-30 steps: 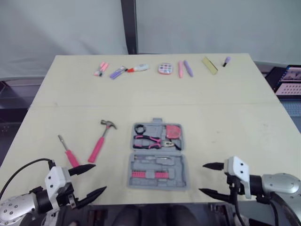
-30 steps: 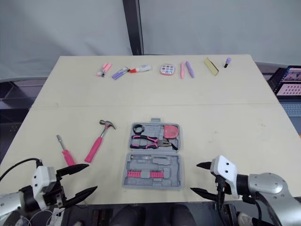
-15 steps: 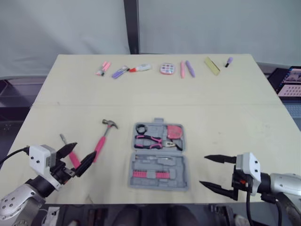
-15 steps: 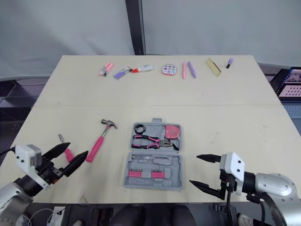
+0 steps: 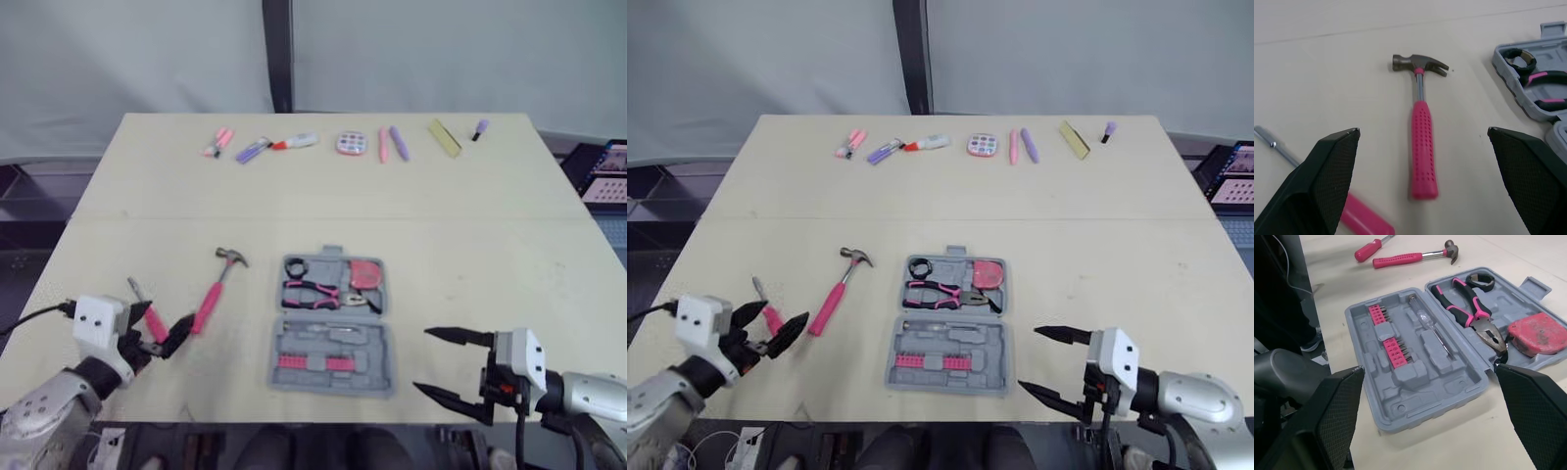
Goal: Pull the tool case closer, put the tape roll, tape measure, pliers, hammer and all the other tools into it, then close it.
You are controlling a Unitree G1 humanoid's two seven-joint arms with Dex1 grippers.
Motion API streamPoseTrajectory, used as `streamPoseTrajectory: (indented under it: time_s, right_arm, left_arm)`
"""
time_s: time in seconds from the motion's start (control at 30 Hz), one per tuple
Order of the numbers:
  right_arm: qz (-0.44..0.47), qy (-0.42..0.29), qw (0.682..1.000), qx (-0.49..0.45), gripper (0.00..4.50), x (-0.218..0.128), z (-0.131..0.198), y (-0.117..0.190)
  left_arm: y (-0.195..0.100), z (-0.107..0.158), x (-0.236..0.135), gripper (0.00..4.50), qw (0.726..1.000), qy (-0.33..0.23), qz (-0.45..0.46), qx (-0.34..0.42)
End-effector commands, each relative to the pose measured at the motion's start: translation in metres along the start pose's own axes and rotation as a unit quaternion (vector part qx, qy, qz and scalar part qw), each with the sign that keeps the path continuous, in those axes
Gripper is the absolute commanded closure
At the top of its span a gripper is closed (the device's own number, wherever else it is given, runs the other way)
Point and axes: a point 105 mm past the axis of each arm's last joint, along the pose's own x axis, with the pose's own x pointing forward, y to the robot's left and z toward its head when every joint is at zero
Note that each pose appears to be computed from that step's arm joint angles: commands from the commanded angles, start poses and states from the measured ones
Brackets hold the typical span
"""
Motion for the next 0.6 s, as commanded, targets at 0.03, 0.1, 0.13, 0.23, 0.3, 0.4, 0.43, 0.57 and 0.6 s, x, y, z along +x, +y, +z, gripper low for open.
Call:
streamPoseTrajectory:
  time_s: [0.03,0.1,0.13,0.23,0.3,0.4,0.43,0.57,0.6]
  right_arm:
    - [-0.009,-0.012,1.0,-0.015,0.02,0.0,0.007,-0.001]
    - [-0.014,-0.012,1.0,-0.014,0.02,0.001,0.007,-0.001]
    - [-0.016,-0.012,1.0,-0.013,0.02,0.001,0.007,-0.001]
    - [-0.023,-0.012,1.0,-0.012,0.02,0.003,0.007,-0.002]
    - [-0.026,-0.011,1.0,-0.013,0.02,0.003,0.007,-0.002]
    - [-0.028,-0.009,0.999,-0.014,0.02,0.004,0.007,-0.004]
    - [-0.029,-0.009,0.999,-0.014,0.02,0.004,0.007,-0.004]
    - [-0.03,-0.004,0.999,-0.014,0.02,0.003,0.007,-0.006]
    - [-0.03,-0.003,0.999,-0.015,0.02,0.003,0.006,-0.006]
  left_arm:
    - [0.008,0.002,0.012,0.0,1.0,0.016,0.015,0.016]
    - [0.011,0.001,0.02,0.0,0.999,0.022,0.023,0.012]
    - [0.013,0.001,0.027,0.0,0.999,0.027,0.029,0.01]
    - [0.015,0.0,0.045,0.0,0.998,0.047,0.039,0.019]
    - [0.015,0.002,0.056,0.0,0.998,0.051,0.043,0.011]
    - [0.011,0.004,0.069,0.0,0.997,0.057,0.039,0.017]
    - [0.009,0.004,0.072,0.0,0.997,0.059,0.035,0.018]
    - [-0.006,0.002,0.083,0.0,0.997,0.073,0.018,0.019]
    - [-0.008,0.001,0.085,0.0,0.997,0.078,0.017,0.019]
